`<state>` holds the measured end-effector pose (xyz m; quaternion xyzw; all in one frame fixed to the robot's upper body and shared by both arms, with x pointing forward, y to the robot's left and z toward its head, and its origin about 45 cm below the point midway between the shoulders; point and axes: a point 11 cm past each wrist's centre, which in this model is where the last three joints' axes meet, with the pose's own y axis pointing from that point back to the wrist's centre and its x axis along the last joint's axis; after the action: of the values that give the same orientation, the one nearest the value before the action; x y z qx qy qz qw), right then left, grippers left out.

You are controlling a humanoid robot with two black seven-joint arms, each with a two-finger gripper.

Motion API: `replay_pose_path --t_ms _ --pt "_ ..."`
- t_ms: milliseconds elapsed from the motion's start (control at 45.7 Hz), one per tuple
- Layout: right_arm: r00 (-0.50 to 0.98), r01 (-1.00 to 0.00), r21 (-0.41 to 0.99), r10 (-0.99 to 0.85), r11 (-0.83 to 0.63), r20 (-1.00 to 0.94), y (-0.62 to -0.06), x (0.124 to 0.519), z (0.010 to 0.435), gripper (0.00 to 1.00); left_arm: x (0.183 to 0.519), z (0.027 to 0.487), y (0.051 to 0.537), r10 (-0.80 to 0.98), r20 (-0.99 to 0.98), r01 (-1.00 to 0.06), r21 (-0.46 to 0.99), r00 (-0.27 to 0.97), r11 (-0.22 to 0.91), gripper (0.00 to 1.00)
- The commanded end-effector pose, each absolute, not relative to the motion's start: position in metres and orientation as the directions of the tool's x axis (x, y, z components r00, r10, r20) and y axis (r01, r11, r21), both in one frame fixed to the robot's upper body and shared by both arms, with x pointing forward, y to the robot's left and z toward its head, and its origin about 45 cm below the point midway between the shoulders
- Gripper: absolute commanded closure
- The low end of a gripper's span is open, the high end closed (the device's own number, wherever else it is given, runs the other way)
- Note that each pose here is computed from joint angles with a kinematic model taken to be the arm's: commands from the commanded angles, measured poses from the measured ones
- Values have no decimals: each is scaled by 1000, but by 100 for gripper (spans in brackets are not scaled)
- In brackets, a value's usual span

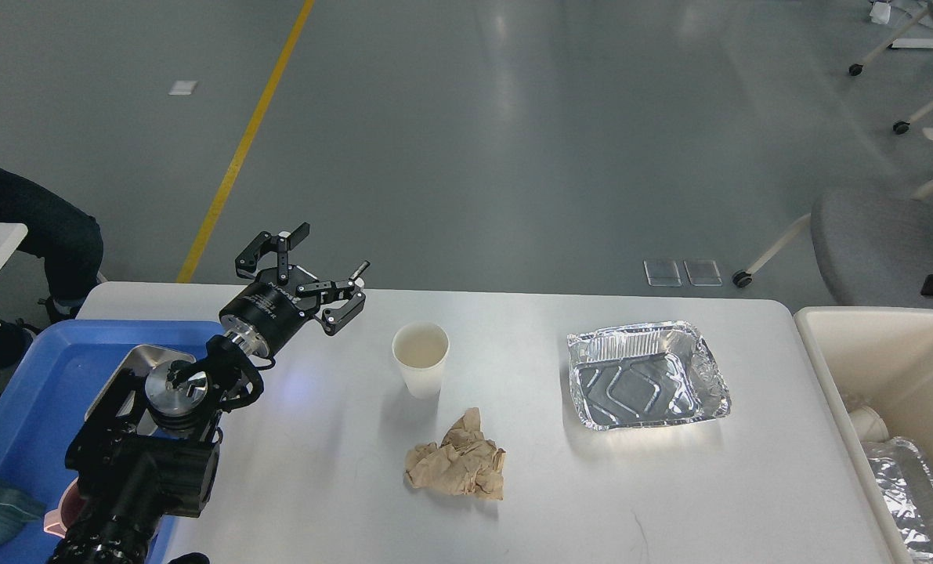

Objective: Tidy desktop
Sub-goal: 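Reach the right gripper toward the foil tray edge nearest it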

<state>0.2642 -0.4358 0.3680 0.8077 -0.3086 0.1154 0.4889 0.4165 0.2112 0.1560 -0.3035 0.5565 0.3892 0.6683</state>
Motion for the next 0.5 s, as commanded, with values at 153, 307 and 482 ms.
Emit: replay_pose_path --t_ms 153,307,482 --pt "796 -601 741 -313 -300 518 -430 265 384 0 414 151 211 184 -981 -859 39 66 511 0" --pt "795 -601 741 -313 -300 519 -429 265 384 0 413 151 208 188 -980 -855 41 66 517 0" --pt "793 -604 738 -312 -300 523 -429 265 385 0 413 150 207 193 -979 -852 49 62 522 0"
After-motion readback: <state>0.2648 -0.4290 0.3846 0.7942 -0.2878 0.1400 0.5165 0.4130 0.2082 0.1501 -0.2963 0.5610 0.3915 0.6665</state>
